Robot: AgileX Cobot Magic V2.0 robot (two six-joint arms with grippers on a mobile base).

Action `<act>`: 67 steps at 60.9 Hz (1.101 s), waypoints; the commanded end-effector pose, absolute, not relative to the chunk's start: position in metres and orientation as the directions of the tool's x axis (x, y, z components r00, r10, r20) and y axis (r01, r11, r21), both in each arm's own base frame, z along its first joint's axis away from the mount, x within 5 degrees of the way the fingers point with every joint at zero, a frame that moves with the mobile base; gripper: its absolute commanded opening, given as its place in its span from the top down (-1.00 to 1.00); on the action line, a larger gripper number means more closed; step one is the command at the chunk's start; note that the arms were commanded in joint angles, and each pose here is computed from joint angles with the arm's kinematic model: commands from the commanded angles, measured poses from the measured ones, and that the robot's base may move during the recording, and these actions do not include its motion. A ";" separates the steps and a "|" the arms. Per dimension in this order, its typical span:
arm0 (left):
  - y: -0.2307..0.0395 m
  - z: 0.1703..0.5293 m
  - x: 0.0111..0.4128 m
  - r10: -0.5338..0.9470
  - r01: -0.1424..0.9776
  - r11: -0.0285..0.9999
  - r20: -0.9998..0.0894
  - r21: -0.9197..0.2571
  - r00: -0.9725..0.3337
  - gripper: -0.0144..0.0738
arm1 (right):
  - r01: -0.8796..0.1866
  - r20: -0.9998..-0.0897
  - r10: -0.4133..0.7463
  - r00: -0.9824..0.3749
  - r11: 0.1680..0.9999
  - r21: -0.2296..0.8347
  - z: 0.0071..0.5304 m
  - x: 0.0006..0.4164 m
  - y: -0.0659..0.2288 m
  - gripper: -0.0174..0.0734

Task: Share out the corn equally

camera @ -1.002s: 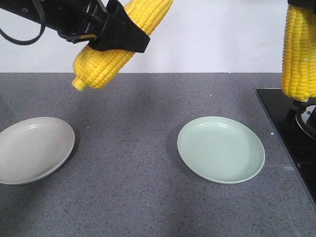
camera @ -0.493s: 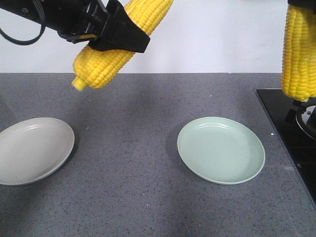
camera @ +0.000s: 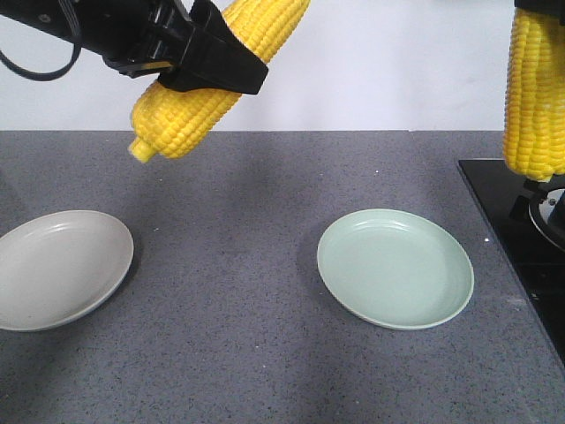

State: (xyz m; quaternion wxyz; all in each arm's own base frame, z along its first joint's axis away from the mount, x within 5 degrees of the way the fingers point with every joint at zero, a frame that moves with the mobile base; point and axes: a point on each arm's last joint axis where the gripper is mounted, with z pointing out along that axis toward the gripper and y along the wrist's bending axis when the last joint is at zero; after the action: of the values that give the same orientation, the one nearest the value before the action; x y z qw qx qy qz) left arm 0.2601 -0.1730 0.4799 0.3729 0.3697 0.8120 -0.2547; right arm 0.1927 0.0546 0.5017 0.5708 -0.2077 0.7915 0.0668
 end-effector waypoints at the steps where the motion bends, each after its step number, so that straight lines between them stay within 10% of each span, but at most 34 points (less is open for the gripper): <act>1: -0.169 0.503 0.249 0.328 0.794 0.593 -0.860 -0.136 -0.392 0.69 | -0.379 -0.964 -0.215 -0.159 0.914 -0.141 0.520 0.186 0.052 0.63; 67: -0.169 0.503 0.249 0.328 0.794 0.593 -0.860 -0.136 -0.392 0.69 | -0.379 -0.964 -0.215 -0.159 0.914 -0.141 0.520 0.186 0.052 0.63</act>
State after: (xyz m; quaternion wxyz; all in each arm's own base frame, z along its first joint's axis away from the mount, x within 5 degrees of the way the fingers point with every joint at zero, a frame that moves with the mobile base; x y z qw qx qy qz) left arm 0.2601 -0.1730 0.4799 0.3729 0.3697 0.8120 -0.2547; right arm 0.1927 0.0546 0.5017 0.5708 -0.2077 0.7915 0.0668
